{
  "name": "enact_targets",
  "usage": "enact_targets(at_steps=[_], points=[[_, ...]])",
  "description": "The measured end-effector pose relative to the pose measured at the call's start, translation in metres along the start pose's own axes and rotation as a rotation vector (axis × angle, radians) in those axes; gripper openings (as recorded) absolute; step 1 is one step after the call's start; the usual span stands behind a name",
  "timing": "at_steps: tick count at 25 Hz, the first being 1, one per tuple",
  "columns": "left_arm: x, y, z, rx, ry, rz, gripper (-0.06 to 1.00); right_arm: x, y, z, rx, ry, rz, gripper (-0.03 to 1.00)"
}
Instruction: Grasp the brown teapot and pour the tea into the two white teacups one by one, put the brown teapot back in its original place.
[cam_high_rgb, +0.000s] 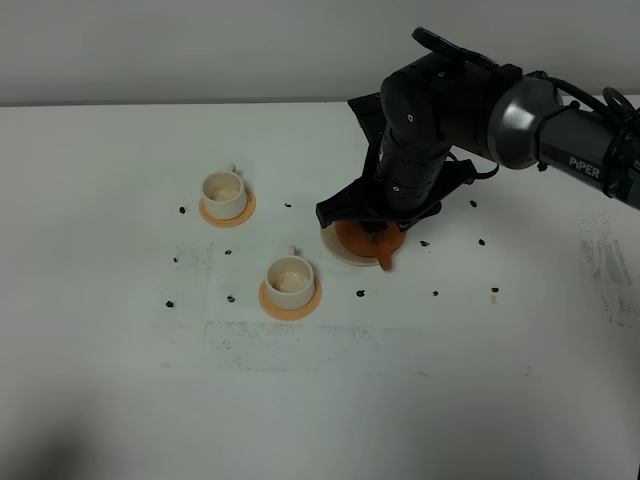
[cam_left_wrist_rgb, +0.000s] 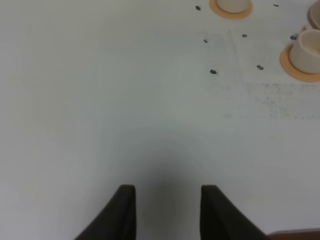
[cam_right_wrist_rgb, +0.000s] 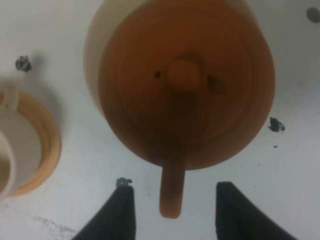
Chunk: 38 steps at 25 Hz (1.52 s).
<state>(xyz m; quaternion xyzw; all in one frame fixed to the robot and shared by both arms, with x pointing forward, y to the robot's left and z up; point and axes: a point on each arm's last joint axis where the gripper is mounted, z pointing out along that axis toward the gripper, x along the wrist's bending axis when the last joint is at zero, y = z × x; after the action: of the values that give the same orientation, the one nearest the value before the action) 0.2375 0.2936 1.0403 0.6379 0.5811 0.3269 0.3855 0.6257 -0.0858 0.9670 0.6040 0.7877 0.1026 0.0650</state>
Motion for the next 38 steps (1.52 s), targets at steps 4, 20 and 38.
enact_targets(at_steps=[4,20,38], points=[[0.000,0.000,0.000,0.000,0.000,0.000,0.30,0.000,0.001,0.001,-0.008,0.002,0.006,0.37],[0.000,0.000,0.000,0.000,0.000,0.000,0.30,0.005,0.009,0.019,0.054,0.005,0.032,0.37],[0.000,0.000,0.000,0.000,0.000,-0.001,0.30,0.002,0.004,0.032,0.136,-0.024,0.036,0.37]])
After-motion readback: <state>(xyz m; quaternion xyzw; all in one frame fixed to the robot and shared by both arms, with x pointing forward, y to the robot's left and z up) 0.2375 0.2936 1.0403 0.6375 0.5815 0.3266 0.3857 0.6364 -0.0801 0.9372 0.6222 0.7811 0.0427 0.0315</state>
